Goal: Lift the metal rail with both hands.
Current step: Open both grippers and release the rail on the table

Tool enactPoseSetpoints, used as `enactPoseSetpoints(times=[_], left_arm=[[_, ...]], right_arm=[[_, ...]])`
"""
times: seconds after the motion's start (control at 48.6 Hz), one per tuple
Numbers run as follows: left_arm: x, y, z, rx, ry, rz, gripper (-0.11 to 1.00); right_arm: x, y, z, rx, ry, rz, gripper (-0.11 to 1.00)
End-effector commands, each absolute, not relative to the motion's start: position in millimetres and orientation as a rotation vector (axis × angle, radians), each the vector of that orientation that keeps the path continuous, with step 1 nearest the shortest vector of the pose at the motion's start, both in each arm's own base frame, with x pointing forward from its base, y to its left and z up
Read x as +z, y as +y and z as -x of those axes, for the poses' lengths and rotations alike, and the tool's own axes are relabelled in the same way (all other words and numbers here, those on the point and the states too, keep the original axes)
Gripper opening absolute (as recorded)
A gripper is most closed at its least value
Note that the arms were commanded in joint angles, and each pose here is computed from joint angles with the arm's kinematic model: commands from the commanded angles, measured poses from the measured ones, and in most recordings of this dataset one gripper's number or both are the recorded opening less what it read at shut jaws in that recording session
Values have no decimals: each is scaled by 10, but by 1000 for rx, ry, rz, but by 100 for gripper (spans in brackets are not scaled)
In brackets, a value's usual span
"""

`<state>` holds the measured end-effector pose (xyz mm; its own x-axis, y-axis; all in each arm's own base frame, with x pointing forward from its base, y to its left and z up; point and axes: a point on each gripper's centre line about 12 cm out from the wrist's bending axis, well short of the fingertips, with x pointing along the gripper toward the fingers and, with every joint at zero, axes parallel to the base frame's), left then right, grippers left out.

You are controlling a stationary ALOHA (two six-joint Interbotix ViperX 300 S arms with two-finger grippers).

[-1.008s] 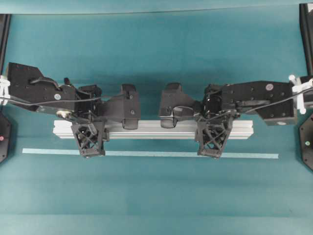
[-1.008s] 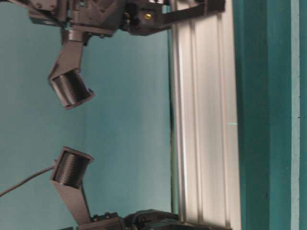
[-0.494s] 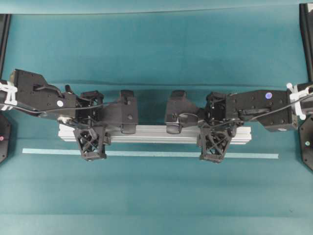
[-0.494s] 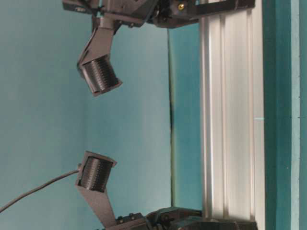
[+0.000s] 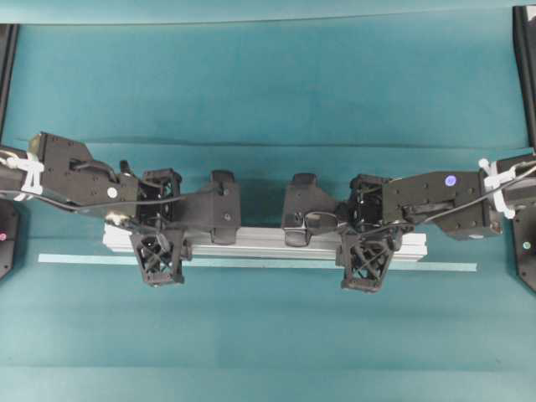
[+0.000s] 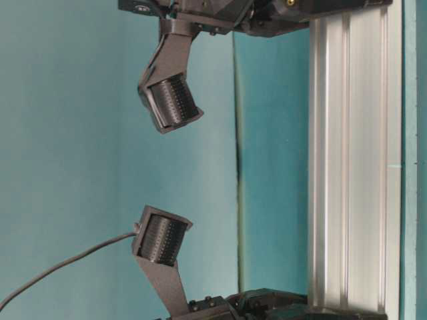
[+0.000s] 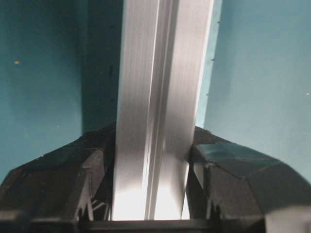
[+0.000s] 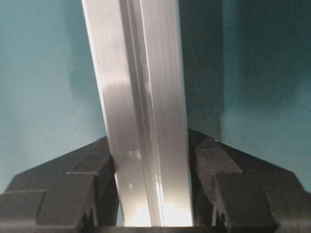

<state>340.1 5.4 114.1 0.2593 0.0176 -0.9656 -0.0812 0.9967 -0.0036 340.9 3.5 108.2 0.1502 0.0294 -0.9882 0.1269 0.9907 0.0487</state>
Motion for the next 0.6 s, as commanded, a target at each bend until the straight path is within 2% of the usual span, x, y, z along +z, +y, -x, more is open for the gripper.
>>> enactPoseSetpoints(times=[0.0, 0.576], left_arm=[[1178, 54, -3430, 80, 1283, 75, 36], [1201, -42, -3496, 83, 1254, 98, 36]], right_arm=[[1066, 58, -3420, -71, 1418, -136, 39], [992, -46, -3343, -96, 1410, -150, 39]])
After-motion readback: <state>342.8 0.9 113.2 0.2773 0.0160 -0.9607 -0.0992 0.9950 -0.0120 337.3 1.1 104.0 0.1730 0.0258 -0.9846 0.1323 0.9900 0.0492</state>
